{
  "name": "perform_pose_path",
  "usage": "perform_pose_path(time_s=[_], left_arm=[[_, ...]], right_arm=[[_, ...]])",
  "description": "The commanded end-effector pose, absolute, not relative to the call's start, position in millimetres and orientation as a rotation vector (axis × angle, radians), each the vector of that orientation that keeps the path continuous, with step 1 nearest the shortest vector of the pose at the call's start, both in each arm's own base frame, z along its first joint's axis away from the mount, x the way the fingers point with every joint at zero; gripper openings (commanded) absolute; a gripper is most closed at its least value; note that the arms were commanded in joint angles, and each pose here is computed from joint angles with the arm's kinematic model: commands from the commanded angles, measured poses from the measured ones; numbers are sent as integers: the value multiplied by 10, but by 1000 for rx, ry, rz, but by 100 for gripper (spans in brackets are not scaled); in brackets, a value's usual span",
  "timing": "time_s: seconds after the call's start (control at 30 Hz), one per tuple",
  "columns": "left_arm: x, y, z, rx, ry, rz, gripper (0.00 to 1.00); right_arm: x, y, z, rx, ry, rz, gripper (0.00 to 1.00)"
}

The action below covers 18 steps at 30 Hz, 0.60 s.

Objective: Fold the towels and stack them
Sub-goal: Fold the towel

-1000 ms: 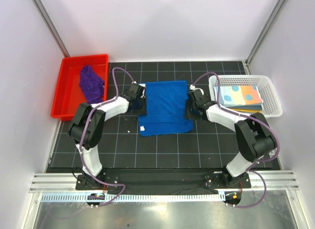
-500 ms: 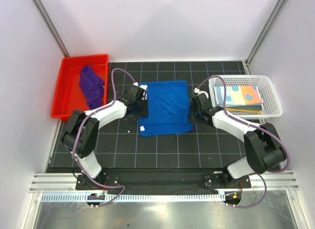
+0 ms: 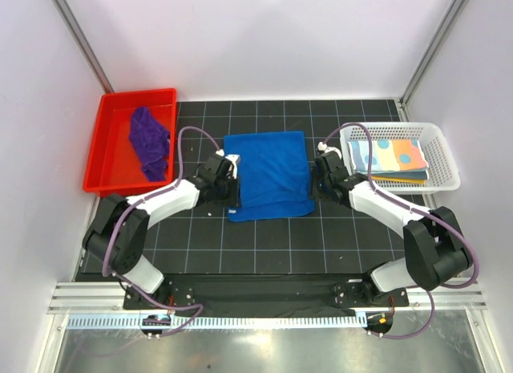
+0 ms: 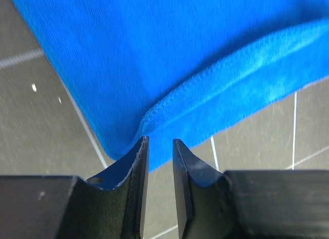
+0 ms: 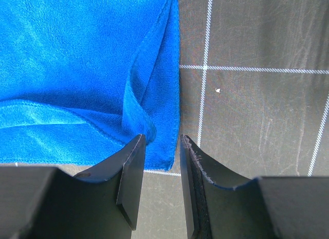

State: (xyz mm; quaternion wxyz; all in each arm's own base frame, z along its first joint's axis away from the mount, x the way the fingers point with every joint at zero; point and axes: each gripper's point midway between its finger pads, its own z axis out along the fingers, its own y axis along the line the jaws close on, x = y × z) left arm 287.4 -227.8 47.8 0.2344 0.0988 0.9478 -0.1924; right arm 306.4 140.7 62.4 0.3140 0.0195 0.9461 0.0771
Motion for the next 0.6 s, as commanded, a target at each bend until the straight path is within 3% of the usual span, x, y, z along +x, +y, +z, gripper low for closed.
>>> perform_pose_path(time_s=[0.0,0.4,0.57], left_arm=[[2807,-2367,682,278,2525,-620,28],[2602,-2364,904,269,2465,-717,29],[2794,-2282,830,210,2459,-601,29]], right_arm=[[3088,1417,782,42,2446,214,40],[3191,1532,916,26,2426,229,40],[3261,1625,1024,18,2406,238,41]])
